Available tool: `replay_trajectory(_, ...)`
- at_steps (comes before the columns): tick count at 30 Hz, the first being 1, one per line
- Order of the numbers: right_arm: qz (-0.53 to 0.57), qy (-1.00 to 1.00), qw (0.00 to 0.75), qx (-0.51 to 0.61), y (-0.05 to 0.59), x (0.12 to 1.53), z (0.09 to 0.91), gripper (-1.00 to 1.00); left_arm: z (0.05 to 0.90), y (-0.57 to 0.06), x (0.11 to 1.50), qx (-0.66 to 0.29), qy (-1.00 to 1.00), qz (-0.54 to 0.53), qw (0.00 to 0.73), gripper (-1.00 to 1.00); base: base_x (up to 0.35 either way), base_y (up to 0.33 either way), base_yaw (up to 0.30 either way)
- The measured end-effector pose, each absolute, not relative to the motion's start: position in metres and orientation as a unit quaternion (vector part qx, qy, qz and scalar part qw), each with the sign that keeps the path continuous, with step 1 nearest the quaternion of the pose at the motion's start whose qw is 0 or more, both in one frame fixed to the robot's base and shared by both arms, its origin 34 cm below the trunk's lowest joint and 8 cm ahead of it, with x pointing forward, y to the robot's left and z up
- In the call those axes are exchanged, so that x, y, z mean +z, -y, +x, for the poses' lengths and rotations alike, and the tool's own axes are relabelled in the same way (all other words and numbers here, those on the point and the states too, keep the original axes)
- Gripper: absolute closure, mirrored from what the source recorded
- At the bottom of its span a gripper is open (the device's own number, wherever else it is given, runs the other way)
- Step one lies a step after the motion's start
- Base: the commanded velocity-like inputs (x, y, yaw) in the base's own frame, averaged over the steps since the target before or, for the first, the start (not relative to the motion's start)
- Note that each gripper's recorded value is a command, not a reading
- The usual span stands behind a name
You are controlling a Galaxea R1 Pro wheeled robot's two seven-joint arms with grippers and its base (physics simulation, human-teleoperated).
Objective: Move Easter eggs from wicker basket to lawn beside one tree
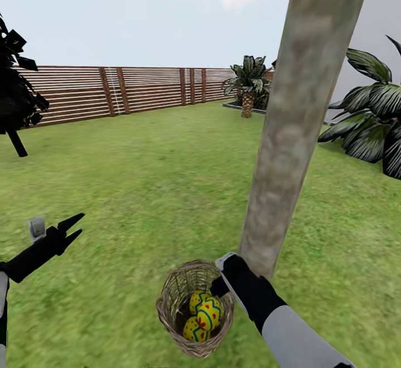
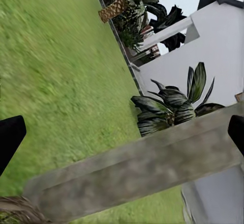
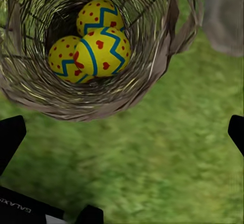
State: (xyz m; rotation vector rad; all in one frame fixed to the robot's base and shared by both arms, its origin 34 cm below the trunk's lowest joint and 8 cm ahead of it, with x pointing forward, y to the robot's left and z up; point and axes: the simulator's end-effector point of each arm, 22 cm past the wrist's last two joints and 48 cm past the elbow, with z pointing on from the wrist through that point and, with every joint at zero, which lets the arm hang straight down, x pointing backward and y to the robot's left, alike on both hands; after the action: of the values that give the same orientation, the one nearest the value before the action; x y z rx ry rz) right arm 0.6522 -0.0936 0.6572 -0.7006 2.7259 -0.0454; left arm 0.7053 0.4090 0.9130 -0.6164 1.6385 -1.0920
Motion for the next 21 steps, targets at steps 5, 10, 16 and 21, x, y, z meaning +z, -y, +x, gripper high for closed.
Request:
replay_trajectory(5,-0.247,-0.955,0.164,-0.015,0.092,0.657,0.653,-1.00,0.705,-0.408,0.897,-0.460,-0.683,-0.270,0.499,-1.00,0.001,0.000,0.251)
replay_trajectory(10,-0.247,-0.955,0.165,-0.018,0.094,0.656,0.654,-1.00,0.705,-0.406,0.886,-0.463,-0.685,-0.279,0.488,-1.00,0.000,0.000,0.262)
replay_trajectory(16,-0.248,-0.954,0.168,-0.021,0.097,0.653,0.655,-1.00,0.705,-0.406,0.883,-0.463,-0.686,-0.281,0.486,-1.00,0.000,0.000,0.078)
replay_trajectory(21,-0.247,-0.952,0.179,-0.017,0.096,0.653,0.659,-1.00,0.705,-0.404,0.883,-0.464,-0.687,-0.279,0.484,-1.00,0.179,0.000,0.003)
